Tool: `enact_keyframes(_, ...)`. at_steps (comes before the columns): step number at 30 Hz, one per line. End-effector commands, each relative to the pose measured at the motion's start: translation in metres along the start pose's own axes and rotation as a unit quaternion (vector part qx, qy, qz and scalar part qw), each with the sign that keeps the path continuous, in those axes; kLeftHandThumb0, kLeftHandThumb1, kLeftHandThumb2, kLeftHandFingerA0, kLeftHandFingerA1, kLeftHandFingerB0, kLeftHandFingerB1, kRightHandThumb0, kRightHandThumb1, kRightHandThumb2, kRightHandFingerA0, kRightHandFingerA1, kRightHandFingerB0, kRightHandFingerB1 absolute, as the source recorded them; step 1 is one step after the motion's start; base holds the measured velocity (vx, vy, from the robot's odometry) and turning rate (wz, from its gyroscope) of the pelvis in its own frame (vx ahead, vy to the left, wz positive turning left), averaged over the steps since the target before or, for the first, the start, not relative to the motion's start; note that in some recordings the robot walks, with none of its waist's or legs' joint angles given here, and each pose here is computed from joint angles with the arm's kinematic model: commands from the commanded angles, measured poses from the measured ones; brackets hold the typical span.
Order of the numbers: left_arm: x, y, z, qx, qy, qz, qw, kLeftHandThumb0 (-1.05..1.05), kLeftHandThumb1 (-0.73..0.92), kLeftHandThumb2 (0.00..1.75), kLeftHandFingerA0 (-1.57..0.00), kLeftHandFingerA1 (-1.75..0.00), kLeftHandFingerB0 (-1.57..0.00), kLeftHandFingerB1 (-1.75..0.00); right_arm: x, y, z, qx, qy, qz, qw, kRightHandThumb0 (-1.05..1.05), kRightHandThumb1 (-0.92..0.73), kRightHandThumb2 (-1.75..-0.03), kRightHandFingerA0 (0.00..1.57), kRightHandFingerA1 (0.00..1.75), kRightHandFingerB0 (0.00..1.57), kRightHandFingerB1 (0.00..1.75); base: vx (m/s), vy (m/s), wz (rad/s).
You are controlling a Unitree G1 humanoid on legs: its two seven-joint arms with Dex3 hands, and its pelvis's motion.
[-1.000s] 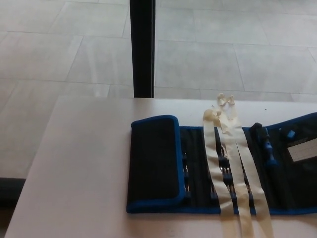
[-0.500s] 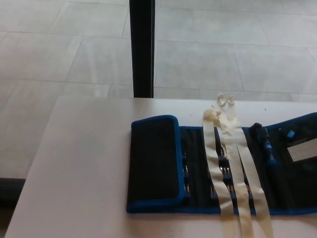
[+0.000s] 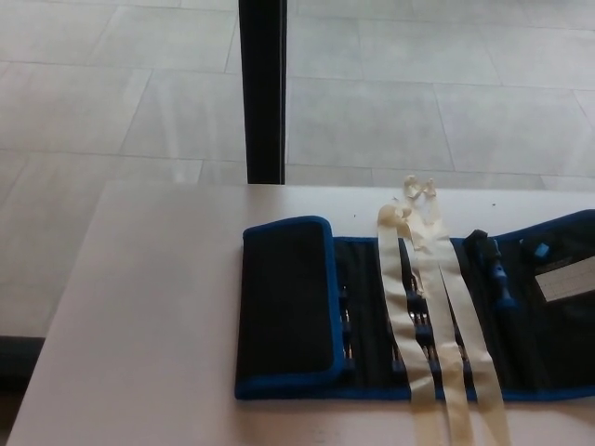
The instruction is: The robot uses its right hand to lift an edge of the toolkit kept in middle of the desk and make one fold in it
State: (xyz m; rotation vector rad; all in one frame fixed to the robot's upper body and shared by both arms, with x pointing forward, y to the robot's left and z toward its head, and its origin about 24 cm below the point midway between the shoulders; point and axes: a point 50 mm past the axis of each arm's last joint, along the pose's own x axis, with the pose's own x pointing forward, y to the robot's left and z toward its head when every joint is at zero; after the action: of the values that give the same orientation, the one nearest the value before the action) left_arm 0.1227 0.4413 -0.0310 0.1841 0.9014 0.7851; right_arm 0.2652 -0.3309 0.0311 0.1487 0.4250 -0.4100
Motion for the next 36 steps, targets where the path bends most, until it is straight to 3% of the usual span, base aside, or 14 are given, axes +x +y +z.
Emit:
enact_keyframes(1,-0.001,0.009,0.002,0.009,-0.002,0.011,1.000,-0.75,0.90,0.66,-0.46,-0.70,-0.38,-0.54,-0.003,0.013,-0.006,-0.054,0.034,0.041,0.997,-0.55,-0.75,-0.62,0.60,0.55,0.47,0.43,0.00,0.000,0.00)
enact_keyframes(5,-0.001,0.010,0.004,0.006,-0.001,0.015,1.000,-0.75,0.89,0.67,-0.47,-0.67,-0.37,-0.51,-0.003,0.020,-0.002,-0.058,0.034,0.061,0.996,-0.54,-0.74,-0.62,0.59,0.53,0.45,0.44,0.00,0.000,0.00)
enact_keyframes(6,-0.001,0.010,0.004,0.007,-0.001,0.014,1.000,-0.73,0.68,1.08,-0.46,-0.70,-0.32,-0.59,-0.003,0.022,0.000,-0.061,0.035,0.064,0.996,-0.56,-0.72,-0.62,0.63,0.49,0.48,0.42,0.00,0.000,0.00)
enact_keyframes(7,-0.001,0.010,0.004,0.010,-0.003,0.014,1.000,-0.76,0.90,0.66,-0.50,-0.69,-0.38,-0.52,-0.002,0.027,0.004,-0.066,0.035,0.064,0.995,-0.55,-0.73,-0.62,0.63,0.51,0.45,0.42,0.00,0.000,0.00)
enact_keyframes(10,0.000,0.010,0.005,0.005,-0.002,0.013,1.000,-0.75,0.89,0.66,-0.48,-0.68,-0.39,-0.53,-0.005,0.035,0.010,-0.063,0.032,0.090,0.993,-0.57,-0.60,-0.93,0.53,0.63,0.38,0.55,0.00,0.000,0.00)
enact_keyframes(13,-0.001,0.011,0.005,0.011,-0.003,0.012,1.000,-0.75,0.90,0.67,-0.45,-0.68,-0.34,-0.50,-0.008,0.040,0.012,-0.058,0.027,0.107,0.992,-0.56,-0.60,-0.93,0.55,0.63,0.39,0.55,0.00,0.000,0.00)
enact_keyframes(14,-0.001,0.011,0.005,0.012,-0.003,0.011,1.000,-0.76,0.91,0.66,-0.46,-0.68,-0.35,-0.51,-0.009,0.042,0.014,-0.063,0.021,0.110,0.992,-0.54,-0.75,-0.63,0.62,0.51,0.44,0.43,0.00,0.000,0.00)
enact_keyframes(23,-0.001,0.012,0.003,0.014,-0.001,0.010,1.000,-0.77,0.89,0.67,-0.45,-0.69,-0.33,-0.50,-0.028,0.064,0.033,-0.102,-0.068,0.144,0.982,-0.57,-0.76,-0.64,0.67,0.48,0.48,0.42,0.00,0.000,0.00)
enact_keyframes(24,-0.001,0.012,0.003,0.012,-0.003,0.009,1.000,-0.75,0.70,1.10,-0.42,-0.69,-0.26,-0.56,-0.032,0.069,0.037,-0.113,-0.088,0.151,0.978,-0.58,-0.76,-0.64,0.66,0.47,0.48,0.41,0.00,0.000,0.00)
enact_keyframes(25,-0.001,0.012,0.004,0.010,-0.002,0.010,1.000,-0.74,0.89,0.67,-0.45,-0.66,-0.34,-0.49,-0.035,0.072,0.040,-0.118,-0.095,0.156,0.976,-0.58,-0.77,-0.64,0.65,0.46,0.47,0.40,0.00,0.000,0.00)
enact_keyframes(32,-0.001,0.012,0.006,0.020,-0.002,0.014,1.000,-0.77,0.90,0.66,-0.49,-0.69,-0.37,-0.51,-0.045,0.086,0.043,-0.168,-0.130,0.177,0.961,-0.54,-0.78,-0.64,0.66,0.47,0.45,0.41,0.00,0.000,0.00)
enact_keyframes(34,-0.001,0.012,0.007,0.019,-0.002,0.013,1.000,-0.75,0.90,0.66,-0.45,-0.66,-0.33,-0.49,-0.046,0.088,0.039,-0.179,-0.131,0.179,0.958,-0.57,-0.62,-0.96,0.59,0.61,0.39,0.54,0.00,0.000,0.00)
enact_keyframes(35,-0.001,0.012,0.007,0.021,-0.003,0.011,1.000,-0.75,0.91,0.67,-0.45,-0.65,-0.34,-0.48,-0.045,0.089,0.036,-0.188,-0.130,0.179,0.957,-0.53,-0.77,-0.63,0.66,0.49,0.45,0.41,0.00,0.000,0.00)
enact_keyframes(36,-0.001,0.012,0.007,0.026,-0.005,0.009,1.000,-0.75,0.91,0.67,-0.45,-0.65,-0.34,-0.48,-0.043,0.089,0.033,-0.198,-0.129,0.178,0.955,-0.53,-0.77,-0.63,0.66,0.49,0.45,0.41,0.00,0.000,0.00)
